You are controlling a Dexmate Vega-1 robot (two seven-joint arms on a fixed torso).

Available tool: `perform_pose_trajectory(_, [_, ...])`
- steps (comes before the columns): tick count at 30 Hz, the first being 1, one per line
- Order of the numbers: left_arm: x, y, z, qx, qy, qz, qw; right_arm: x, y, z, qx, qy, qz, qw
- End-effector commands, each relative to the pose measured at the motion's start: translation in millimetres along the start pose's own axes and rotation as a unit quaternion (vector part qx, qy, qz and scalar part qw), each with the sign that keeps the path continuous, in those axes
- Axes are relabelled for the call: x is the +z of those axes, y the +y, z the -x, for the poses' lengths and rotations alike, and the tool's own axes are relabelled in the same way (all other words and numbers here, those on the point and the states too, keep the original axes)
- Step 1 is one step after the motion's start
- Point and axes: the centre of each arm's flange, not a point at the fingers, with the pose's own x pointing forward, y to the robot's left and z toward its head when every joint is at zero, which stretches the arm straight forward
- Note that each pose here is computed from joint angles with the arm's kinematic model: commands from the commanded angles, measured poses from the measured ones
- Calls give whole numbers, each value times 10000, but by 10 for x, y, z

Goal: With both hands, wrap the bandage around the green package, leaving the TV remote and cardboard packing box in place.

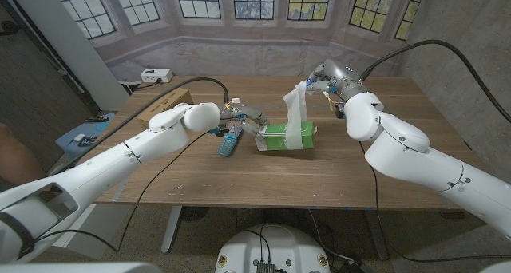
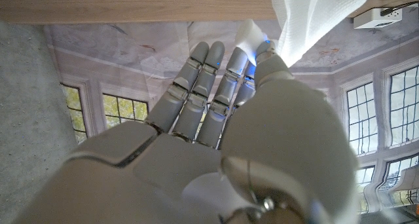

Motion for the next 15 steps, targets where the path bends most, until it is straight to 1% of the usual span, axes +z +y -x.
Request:
perform_pose_trajectory(1, [-46, 64, -57, 92, 104, 36, 9999, 58, 39, 111, 57, -7, -134, 9999])
perform_pose_trajectory(8, [-90, 93, -93, 98, 172, 47, 9998, 87, 43, 157, 78, -21, -188, 9998])
perform_pose_trajectory(15, [-115, 121, -126, 112, 206, 61, 9997, 88, 36, 222, 88, 5, -242, 9997])
